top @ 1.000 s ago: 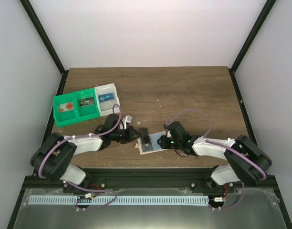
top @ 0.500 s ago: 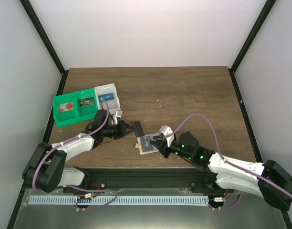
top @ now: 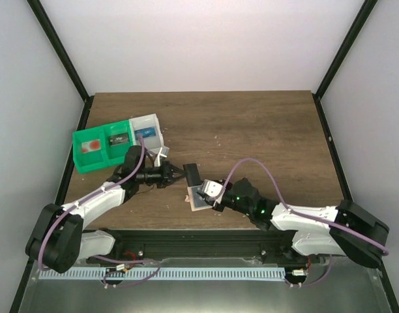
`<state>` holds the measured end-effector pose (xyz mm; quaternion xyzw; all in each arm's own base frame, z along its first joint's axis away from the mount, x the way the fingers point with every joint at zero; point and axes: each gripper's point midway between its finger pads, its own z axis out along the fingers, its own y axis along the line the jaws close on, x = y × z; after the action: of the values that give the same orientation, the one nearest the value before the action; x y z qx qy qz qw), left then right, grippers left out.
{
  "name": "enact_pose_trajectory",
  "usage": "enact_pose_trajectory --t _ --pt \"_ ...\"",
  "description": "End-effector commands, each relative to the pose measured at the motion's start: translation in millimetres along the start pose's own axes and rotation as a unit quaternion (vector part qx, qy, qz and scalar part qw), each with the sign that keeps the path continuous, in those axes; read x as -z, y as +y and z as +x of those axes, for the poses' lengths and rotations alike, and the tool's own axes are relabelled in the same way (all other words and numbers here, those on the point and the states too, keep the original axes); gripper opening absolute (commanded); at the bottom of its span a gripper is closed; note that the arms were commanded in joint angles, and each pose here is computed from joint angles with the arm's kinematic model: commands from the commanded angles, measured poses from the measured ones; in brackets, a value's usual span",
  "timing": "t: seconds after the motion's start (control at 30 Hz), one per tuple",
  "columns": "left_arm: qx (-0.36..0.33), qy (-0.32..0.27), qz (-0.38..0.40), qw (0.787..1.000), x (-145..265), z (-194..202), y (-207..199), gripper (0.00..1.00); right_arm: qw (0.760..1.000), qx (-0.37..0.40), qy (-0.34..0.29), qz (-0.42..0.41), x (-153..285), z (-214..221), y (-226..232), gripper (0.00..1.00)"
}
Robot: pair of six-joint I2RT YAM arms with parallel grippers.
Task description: Take the credit cards out of the card holder
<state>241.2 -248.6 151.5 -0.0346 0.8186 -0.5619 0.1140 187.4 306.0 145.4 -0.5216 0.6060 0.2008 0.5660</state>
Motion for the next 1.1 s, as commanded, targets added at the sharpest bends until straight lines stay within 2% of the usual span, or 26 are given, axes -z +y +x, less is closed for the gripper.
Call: enact_pose_trajectory --t 0.0,0.13,0.4,0.5,0.63,0.7,0.77,0.83,0.97,1.0,1.07 --pt "0.003 0.015 0.019 1.000 2.6 1.2 -16.0 0.00 0.995 0.092 -0.013 0.046 -9.0 -24.3 -19.6 0.39" --pt "0.009 0.021 0.028 0.999 3.8 3.7 -19.6 0.00 0.993 0.108 -0.027 0.048 -10.7 -30.2 -19.0 0.42" --pt "0.012 0.027 0.037 0.999 3.9 5.6 -23.2 0.00 0.989 0.134 -0.008 0.060 -15.3 -22.8 -20.3 0.41" --pt "0.015 0.029 0.039 0.999 3.6 5.7 -23.1 0.00 0.987 0.134 -0.009 0.086 -14.4 -24.5 -28.4 0.34" --pt "0.015 0.031 0.045 0.998 4.5 7.2 -26.1 0.00 0.986 0.125 -0.012 0.108 -11.5 -26.2 -35.6 0.12" --pt "0.009 0.032 0.056 0.998 6.5 7.2 -32.8 0.01 0.986 0.116 -0.010 0.117 -9.8 -26.2 -39.0 0.04" --pt "0.001 0.025 0.065 0.998 9.0 5.6 -39.8 0.12 0.987 0.095 -0.008 0.126 -7.9 -25.7 -42.5 0.01" --pt "-0.011 0.010 0.073 0.997 13.2 2.0 -48.9 0.27 0.989 0.057 -0.007 0.139 -4.9 -25.4 -47.8 0.01" --pt "-0.055 -0.030 0.066 0.996 22.9 -9.4 -64.6 0.59 0.987 -0.064 -0.013 0.149 -0.5 -29.1 -54.2 0.00" --pt "-0.066 -0.042 0.059 0.995 25.7 -13.0 -67.7 0.71 0.984 -0.098 -0.011 0.149 -0.4 -29.2 -55.2 0.01" --pt "-0.087 -0.061 0.049 0.993 30.5 -18.3 -72.7 0.81 0.973 -0.179 -0.004 0.148 -2.0 -31.7 -57.7 0.00"
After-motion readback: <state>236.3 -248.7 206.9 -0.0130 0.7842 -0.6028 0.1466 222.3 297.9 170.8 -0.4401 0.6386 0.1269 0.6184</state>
